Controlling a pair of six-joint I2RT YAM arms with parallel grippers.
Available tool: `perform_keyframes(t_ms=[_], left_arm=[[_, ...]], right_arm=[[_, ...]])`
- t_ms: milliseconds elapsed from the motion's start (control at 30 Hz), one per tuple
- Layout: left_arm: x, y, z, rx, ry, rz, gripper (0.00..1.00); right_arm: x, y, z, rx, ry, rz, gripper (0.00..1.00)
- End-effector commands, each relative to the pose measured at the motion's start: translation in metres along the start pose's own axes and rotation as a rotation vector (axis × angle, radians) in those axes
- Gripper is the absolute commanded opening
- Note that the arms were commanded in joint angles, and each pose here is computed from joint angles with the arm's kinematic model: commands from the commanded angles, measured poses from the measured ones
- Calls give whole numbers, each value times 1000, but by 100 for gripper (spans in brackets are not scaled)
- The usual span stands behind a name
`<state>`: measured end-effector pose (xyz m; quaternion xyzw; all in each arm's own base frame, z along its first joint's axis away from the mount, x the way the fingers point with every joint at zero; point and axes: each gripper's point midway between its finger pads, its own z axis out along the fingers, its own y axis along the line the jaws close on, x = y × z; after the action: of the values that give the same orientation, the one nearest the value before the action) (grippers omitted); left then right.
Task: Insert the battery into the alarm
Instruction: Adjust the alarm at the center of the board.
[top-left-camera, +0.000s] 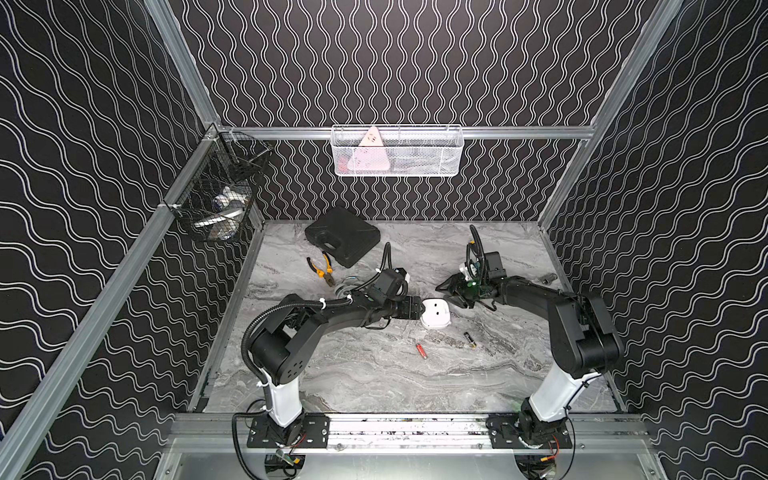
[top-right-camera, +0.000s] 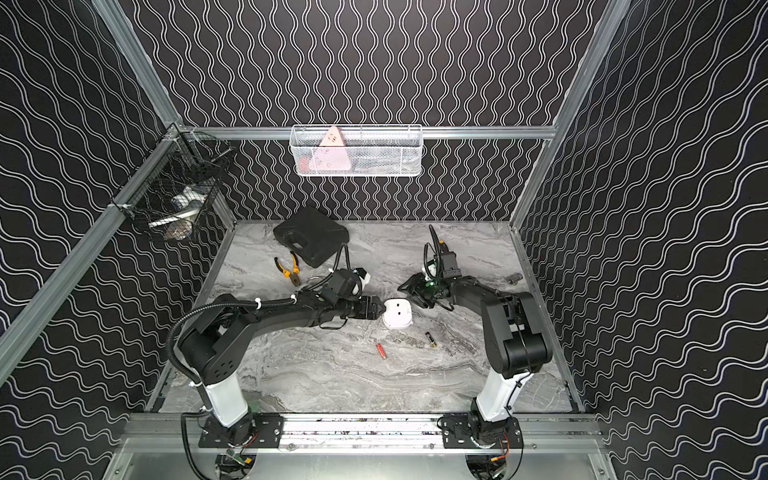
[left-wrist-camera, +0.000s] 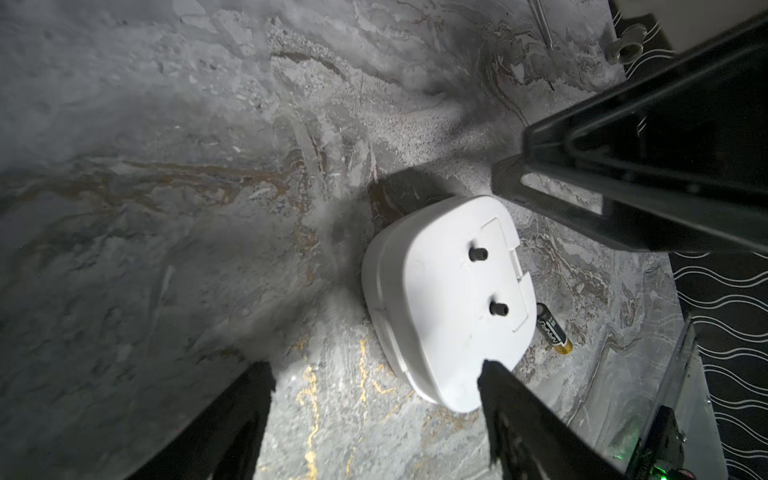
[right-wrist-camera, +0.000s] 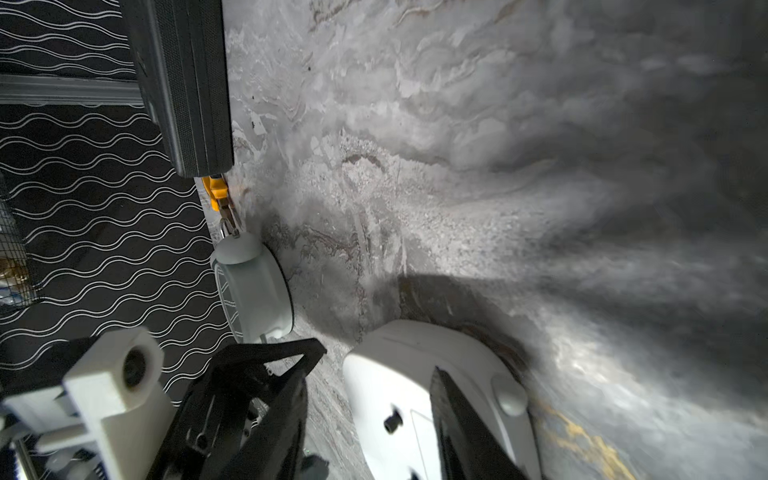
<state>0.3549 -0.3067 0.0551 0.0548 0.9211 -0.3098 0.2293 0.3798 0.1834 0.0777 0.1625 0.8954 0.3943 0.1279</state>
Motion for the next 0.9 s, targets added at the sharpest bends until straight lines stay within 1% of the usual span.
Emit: perform_keyframes(t_ms=[0, 33, 100, 200, 267, 400, 500, 533, 867], left_arm=[[1, -9, 8, 68, 11, -61, 79], [2, -9, 11, 75, 20, -77, 78], [6, -11, 16, 91, 38, -93, 73], [9, -11, 20, 101, 55, -105, 70], [9, -10, 23, 97, 59, -109, 68], [12, -6, 25, 72, 70, -107, 63], [15, -2, 25, 52, 80, -101, 59], [16, -1, 25, 51, 81, -102, 56], [18, 2, 26, 29, 90, -93, 55]], right_arm=[[-9, 3, -17, 21, -80, -27, 61], [-8, 2, -22, 29, -94, -30, 63], [-3, 2, -28, 20, -83, -46, 63], [10, 3, -28, 6, -17, -73, 60], [17, 1, -27, 2, 18, -85, 56], [25, -1, -20, -13, 73, -79, 49], [28, -4, -16, -8, 89, -76, 48], [29, -7, -15, 2, 91, -76, 48], [33, -24, -6, 38, 104, -52, 47]])
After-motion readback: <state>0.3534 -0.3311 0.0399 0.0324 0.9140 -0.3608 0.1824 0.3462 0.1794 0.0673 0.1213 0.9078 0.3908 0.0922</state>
